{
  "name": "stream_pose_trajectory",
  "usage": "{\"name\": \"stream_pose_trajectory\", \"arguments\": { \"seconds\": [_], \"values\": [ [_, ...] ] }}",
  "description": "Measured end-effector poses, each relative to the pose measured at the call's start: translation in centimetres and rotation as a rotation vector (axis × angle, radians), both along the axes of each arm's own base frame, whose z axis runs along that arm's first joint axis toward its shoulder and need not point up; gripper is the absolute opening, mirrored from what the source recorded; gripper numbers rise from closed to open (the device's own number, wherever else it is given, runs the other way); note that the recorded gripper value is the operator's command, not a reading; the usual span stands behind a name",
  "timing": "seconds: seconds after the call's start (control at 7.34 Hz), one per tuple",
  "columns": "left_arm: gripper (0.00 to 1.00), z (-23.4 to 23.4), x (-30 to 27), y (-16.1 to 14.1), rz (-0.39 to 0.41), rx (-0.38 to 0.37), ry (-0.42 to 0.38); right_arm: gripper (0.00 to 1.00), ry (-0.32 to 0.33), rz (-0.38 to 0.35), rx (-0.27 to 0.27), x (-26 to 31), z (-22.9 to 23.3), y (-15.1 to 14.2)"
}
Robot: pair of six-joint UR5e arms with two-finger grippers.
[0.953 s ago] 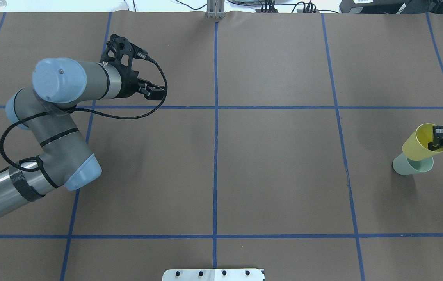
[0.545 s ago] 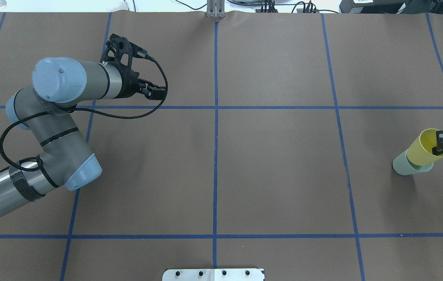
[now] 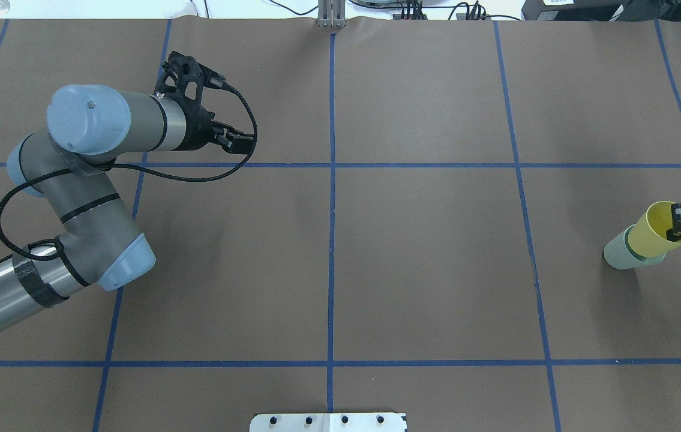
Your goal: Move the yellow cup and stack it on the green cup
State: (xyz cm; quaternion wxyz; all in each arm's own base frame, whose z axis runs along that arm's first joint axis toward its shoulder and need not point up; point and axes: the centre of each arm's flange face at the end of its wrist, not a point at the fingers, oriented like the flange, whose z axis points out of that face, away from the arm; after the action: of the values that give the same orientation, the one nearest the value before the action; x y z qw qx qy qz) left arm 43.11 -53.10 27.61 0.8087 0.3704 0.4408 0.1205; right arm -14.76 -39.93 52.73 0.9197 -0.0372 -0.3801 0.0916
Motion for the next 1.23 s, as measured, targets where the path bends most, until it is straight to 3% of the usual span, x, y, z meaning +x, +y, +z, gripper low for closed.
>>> {"name": "stream_pose_trajectory", "arguments": {
  "seconds": [0.82, 0.95, 1.09, 1.23],
  "values": [
    [1.0, -0.4, -0.2, 0.0, 0.001, 0.002, 0.008, 0.0, 0.011, -0.001, -0.022, -0.2, 1.3, -0.2],
    [1.0, -0.5, -0.2, 0.0, 0.0, 0.001, 0.01, 0.24, 0.01, -0.001, -0.025, -0.2, 1.4, -0.2],
    [1.0, -0.5, -0.2, 0.0, -0.001, -0.001, 0.012, 0.99, 0.009, -0.003, -0.028, -0.2, 1.5, -0.2],
    [1.0, -0.6, -0.2, 0.0, -0.001, -0.001, 0.014, 1.0, 0.008, -0.004, -0.03, -0.3, 1.6, -0.2]
  ]
}}
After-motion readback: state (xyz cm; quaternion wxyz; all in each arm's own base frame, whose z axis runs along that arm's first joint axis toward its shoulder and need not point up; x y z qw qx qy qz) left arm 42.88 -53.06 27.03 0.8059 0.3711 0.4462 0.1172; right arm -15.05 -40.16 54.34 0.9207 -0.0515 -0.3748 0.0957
